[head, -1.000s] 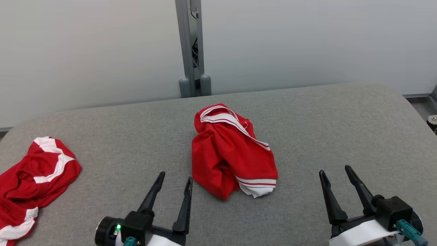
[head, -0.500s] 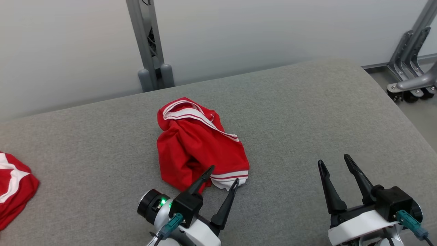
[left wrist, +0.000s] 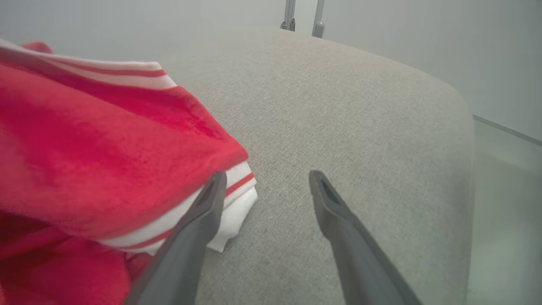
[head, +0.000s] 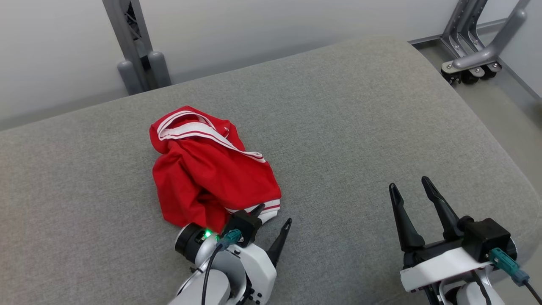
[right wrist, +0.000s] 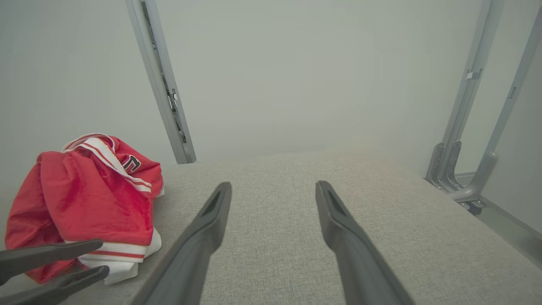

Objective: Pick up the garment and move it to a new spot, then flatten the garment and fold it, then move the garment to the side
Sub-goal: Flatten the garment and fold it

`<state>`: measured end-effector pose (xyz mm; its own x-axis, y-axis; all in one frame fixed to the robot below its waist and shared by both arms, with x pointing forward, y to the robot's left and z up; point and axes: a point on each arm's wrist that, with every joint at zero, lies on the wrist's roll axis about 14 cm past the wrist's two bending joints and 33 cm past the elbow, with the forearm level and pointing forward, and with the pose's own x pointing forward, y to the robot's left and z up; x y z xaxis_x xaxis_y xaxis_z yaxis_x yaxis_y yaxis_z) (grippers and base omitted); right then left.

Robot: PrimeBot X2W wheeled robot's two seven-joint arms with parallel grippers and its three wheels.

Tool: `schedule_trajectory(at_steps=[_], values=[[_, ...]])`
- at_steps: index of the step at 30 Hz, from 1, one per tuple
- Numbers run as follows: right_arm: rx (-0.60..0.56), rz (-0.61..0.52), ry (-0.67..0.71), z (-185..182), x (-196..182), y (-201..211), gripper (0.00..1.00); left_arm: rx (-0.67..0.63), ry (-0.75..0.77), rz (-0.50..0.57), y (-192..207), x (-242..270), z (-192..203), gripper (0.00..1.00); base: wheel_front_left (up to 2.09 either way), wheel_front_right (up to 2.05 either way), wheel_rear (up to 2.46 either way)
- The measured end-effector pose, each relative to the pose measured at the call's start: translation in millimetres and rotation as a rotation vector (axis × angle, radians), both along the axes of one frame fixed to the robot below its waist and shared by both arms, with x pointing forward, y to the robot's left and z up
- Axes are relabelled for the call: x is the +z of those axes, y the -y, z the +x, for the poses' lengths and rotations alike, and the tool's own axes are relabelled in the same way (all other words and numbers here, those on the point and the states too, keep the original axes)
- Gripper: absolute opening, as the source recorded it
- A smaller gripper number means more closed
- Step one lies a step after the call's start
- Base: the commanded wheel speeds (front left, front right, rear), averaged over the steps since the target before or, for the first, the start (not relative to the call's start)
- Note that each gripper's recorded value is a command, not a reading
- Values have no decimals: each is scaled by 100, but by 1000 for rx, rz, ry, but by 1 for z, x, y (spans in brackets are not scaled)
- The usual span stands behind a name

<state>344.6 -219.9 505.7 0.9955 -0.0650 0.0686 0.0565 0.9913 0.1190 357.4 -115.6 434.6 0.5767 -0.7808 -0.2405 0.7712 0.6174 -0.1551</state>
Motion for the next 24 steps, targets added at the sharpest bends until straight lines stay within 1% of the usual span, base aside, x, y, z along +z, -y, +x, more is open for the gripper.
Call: schedule_trajectory(at_steps=[3,8,12,14,15,16,18,24], values=[[-7,9,-7,1,-2,1,100,-1,-27,70,0,-17,7,100,0,0,0],[-20,23,-15,1,-5,3,100,29,-49,150,-6,-39,18,100,0,0,0],[-26,27,-10,0,-3,6,100,15,-84,217,-9,-55,14,100,0,0,0],[-29,22,-8,-1,-2,8,100,7,-88,235,-10,-59,12,100,0,0,0],[-28,19,-4,0,0,9,100,6,-75,236,-9,-58,13,75,0,0,0],[-27,17,0,1,1,10,100,9,-68,233,-9,-57,15,46,0,0,0],[-26,15,10,2,5,10,100,16,-60,226,-8,-55,18,0,0,0,0],[-12,19,25,3,9,6,100,37,-46,215,-12,-51,23,0,0,0,0]])
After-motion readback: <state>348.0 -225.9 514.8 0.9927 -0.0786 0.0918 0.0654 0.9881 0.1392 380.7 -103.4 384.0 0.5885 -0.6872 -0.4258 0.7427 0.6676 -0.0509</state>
